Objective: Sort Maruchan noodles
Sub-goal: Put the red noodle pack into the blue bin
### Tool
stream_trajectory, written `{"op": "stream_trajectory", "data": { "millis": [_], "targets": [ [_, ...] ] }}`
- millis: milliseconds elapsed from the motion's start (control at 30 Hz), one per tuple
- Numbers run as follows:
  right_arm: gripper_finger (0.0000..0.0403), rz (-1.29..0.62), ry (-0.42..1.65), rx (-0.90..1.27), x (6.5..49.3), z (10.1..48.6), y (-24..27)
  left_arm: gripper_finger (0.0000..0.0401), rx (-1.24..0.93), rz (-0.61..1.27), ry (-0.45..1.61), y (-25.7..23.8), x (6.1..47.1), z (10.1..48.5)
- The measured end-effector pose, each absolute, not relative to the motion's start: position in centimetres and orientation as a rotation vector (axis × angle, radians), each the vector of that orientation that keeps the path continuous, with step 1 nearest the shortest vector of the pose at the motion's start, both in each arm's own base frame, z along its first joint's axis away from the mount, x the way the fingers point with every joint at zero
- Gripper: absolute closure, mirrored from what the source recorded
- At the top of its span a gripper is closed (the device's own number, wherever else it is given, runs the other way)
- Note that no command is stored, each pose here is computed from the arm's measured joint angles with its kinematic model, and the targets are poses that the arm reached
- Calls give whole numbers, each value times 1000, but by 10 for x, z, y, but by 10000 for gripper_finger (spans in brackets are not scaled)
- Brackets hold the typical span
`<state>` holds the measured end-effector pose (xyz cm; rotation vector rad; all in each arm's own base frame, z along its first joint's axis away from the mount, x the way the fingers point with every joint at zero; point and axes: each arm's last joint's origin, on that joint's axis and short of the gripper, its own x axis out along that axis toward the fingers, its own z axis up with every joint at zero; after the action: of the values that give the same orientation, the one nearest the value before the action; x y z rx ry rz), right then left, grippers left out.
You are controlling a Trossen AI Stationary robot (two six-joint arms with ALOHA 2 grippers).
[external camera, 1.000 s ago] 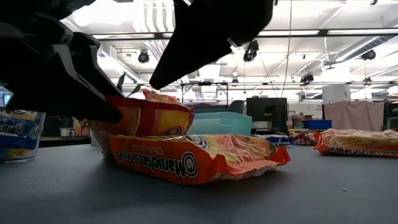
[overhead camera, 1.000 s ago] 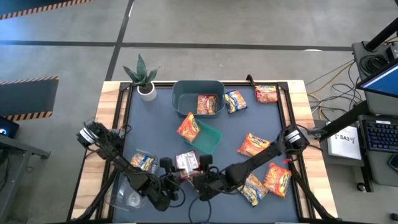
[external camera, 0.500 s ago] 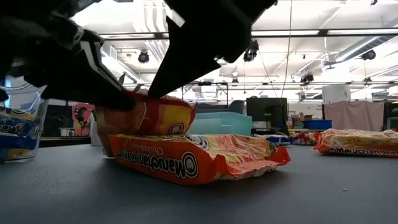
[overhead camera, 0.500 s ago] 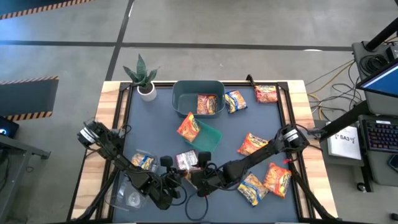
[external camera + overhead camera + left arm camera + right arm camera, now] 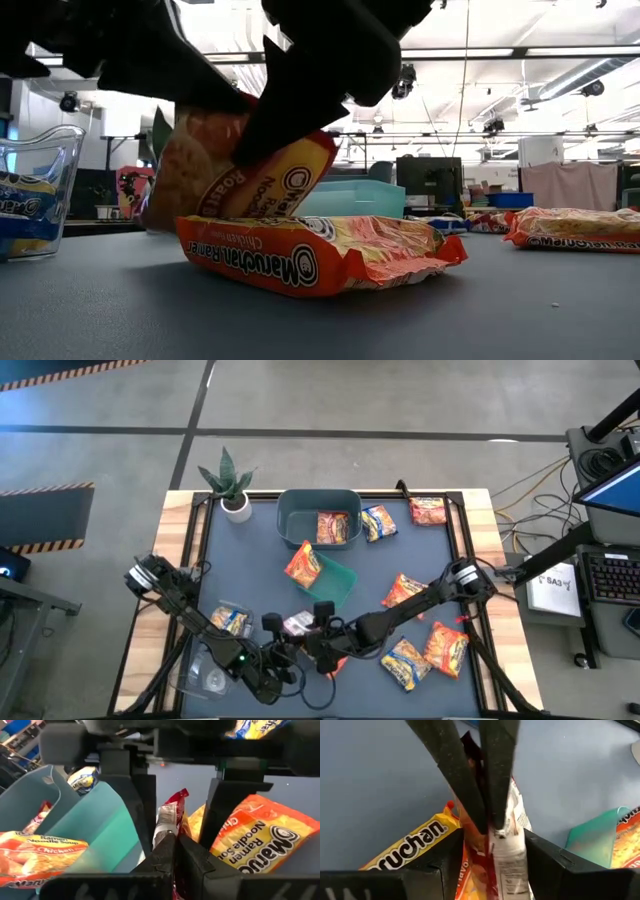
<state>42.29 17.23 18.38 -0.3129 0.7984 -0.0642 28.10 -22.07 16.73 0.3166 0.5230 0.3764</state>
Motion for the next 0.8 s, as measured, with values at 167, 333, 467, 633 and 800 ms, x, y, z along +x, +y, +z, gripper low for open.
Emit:
{"op": "stream_trajectory", "data": {
  "millis": [167, 333, 467, 633, 800],
  "targets": [
    [269, -71, 781, -321, 425, 185, 172, 400, 330, 376, 517, -222, 282, 170],
    [357, -76, 777, -331, 425, 185, 171, 400, 343, 409, 494, -221, 282, 172],
    [383, -74, 776, -328, 425, 189, 171, 386, 369, 397, 493, -219, 278, 183],
    [384, -67, 785, -320, 423, 195, 170, 333, 386, 393, 496, -211, 267, 208],
    [385, -67, 782, -310, 422, 207, 170, 279, 435, 411, 486, -201, 250, 232]
  ]
}}
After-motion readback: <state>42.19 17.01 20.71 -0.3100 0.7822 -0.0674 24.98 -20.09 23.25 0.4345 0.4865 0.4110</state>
